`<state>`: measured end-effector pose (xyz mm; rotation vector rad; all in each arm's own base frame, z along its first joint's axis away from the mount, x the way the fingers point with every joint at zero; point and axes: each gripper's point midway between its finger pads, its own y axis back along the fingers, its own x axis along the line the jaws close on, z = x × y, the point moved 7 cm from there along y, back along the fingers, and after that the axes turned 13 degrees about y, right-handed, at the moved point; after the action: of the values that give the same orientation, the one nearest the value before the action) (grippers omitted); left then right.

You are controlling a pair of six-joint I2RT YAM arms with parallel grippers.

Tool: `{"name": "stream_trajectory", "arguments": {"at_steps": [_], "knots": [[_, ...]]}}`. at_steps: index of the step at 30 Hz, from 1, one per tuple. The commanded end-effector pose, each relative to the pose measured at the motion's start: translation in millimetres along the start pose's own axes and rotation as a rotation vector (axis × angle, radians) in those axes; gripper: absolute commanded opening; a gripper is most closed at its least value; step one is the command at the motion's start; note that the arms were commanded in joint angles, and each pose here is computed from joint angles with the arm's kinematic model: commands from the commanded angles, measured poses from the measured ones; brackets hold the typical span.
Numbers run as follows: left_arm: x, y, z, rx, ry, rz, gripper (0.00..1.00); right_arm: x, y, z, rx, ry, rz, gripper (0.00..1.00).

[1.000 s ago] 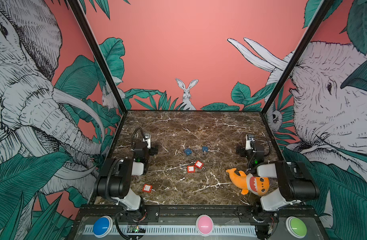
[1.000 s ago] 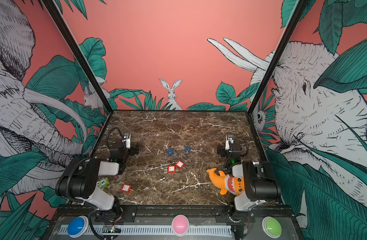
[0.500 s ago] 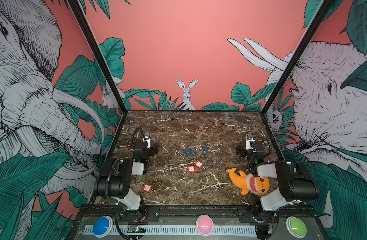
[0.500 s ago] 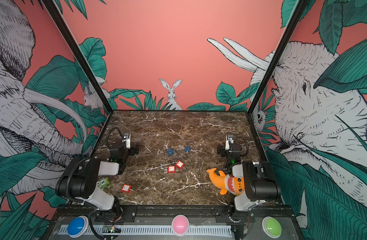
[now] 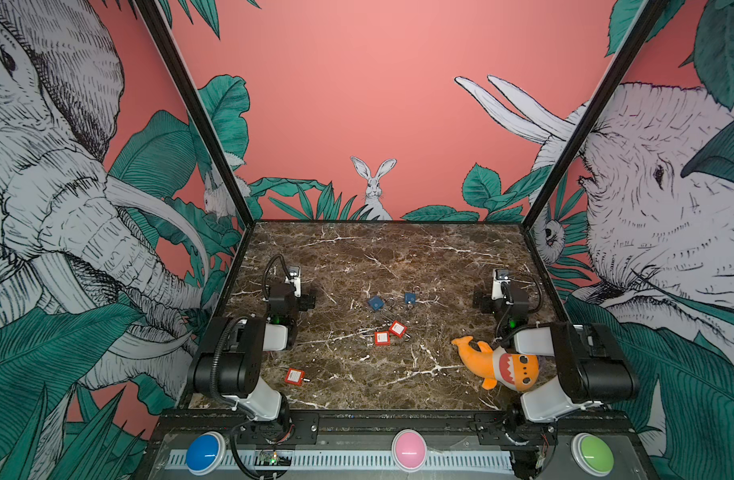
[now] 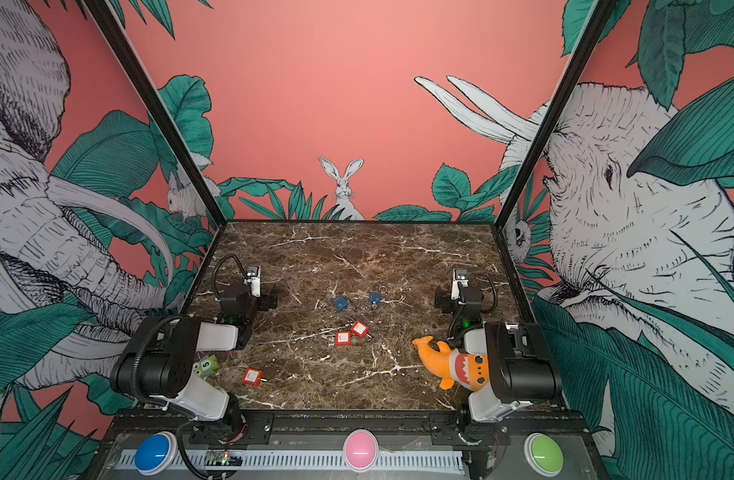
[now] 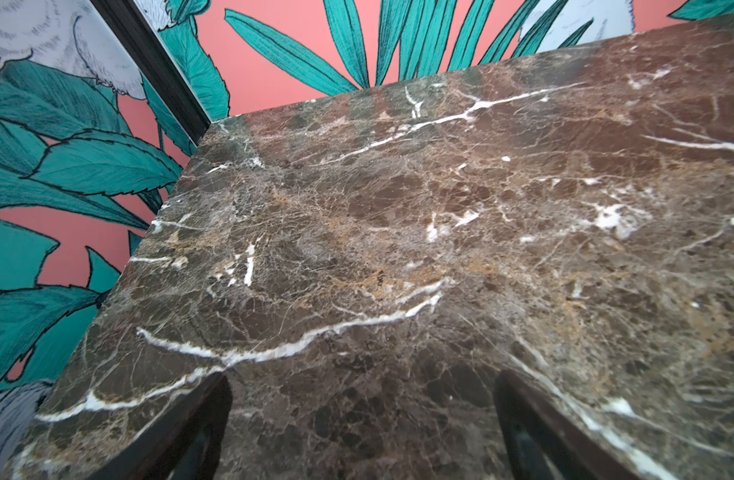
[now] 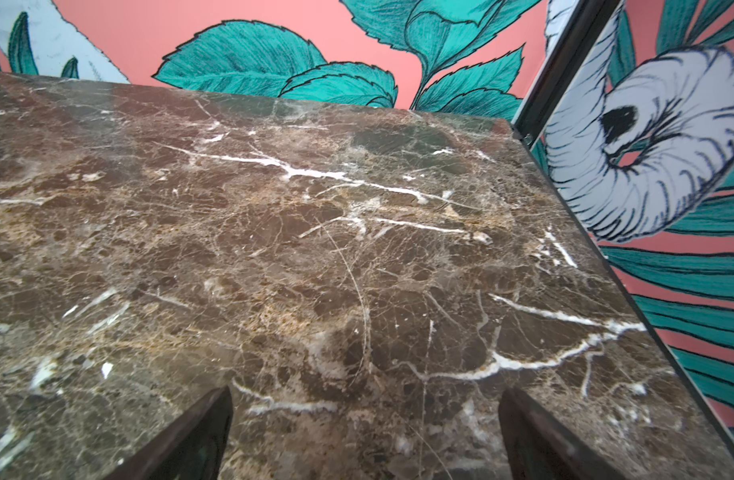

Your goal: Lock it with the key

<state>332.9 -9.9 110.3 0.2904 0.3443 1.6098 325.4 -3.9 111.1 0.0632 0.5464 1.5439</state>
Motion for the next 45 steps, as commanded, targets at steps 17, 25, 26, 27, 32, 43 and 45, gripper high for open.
{"name": "stream_trajectory", "arguments": {"at_steps": [17, 25, 26, 27, 32, 43, 45], "knots": [[-48, 71, 118, 0.023, 0.0, -0.296, 0.99, 49, 32, 115, 0.169, 0.062, 0.338, 0.86], [-77, 76, 127, 0.035, -0.023, -0.374, 0.99, 92, 62, 123, 0.402, -0.049, 0.298, 0.81], [-78, 74, 127, 0.04, -0.023, -0.376, 0.99, 97, 64, 120, 0.436, -0.066, 0.286, 0.8], [-80, 73, 127, 0.045, -0.018, -0.38, 0.99, 103, 66, 115, 0.478, -0.085, 0.264, 0.78], [-82, 64, 122, 0.072, 0.0, -0.37, 0.98, 145, 66, 100, 0.577, -0.113, 0.246, 0.74], [-77, 64, 113, 0.083, 0.0, -0.323, 0.98, 212, 18, 99, 0.731, -0.103, 0.371, 0.65], [-75, 64, 111, 0.085, -0.014, -0.309, 0.98, 217, 11, 97, 0.738, -0.109, 0.365, 0.65]]}}
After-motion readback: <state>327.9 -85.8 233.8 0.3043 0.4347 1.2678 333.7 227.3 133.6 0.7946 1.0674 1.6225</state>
